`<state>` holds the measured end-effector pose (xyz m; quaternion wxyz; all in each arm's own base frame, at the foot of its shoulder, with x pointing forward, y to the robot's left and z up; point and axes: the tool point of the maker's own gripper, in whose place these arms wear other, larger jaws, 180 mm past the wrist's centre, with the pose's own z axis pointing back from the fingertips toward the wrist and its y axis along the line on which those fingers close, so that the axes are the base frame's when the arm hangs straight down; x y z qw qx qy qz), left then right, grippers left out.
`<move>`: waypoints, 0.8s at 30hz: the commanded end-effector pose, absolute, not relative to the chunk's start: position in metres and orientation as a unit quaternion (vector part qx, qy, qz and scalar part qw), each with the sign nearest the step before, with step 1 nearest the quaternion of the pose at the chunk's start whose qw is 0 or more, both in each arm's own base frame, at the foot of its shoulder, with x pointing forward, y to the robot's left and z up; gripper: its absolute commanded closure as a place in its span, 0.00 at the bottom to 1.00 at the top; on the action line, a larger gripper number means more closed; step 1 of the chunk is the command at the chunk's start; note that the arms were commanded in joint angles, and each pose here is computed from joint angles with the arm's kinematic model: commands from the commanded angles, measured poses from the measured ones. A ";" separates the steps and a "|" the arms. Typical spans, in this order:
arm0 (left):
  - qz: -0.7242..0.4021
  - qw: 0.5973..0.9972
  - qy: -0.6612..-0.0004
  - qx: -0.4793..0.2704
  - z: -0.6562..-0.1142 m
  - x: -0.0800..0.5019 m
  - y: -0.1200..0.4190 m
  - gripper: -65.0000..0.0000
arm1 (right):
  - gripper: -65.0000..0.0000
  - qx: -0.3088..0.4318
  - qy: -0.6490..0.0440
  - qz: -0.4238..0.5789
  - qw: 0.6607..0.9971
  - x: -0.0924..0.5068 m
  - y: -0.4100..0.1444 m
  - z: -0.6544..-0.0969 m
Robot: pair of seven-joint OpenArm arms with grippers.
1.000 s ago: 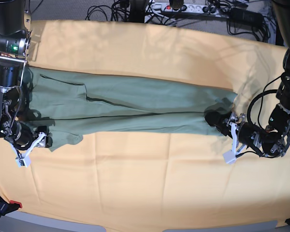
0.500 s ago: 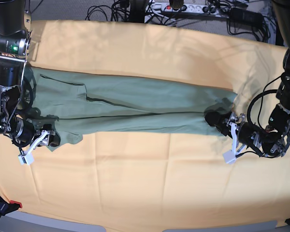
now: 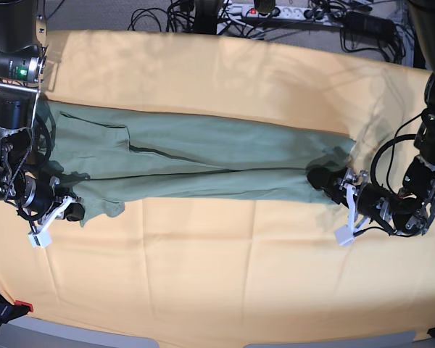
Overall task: Fold the T-shirt properly
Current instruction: 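Lower the folded edge onto the shirt and open the grippers, then pinch the shirt end with the right gripper and tuck it inward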
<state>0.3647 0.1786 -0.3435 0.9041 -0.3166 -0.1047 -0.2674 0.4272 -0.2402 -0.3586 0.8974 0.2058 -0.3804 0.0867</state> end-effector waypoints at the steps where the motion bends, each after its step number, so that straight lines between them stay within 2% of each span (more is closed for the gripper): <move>1: -0.267 0.903 -0.127 -0.312 -0.329 0.377 0.182 0.43 | 1.00 0.199 -0.412 0.093 0.884 0.441 -0.249 -0.332; 7: -0.267 0.903 -0.127 -0.312 -0.328 0.377 0.182 0.43 | 1.00 0.185 -0.419 0.122 0.880 0.435 -0.244 -0.323; 14: -0.267 0.903 -0.127 -0.312 -0.328 0.377 0.182 0.43 | 1.00 0.148 -0.430 0.201 0.867 0.391 -0.229 -0.318; 24: -0.267 0.903 -0.127 -0.311 -0.328 0.377 0.182 0.43 | 1.00 0.113 -0.384 0.248 0.882 0.337 -0.244 -0.337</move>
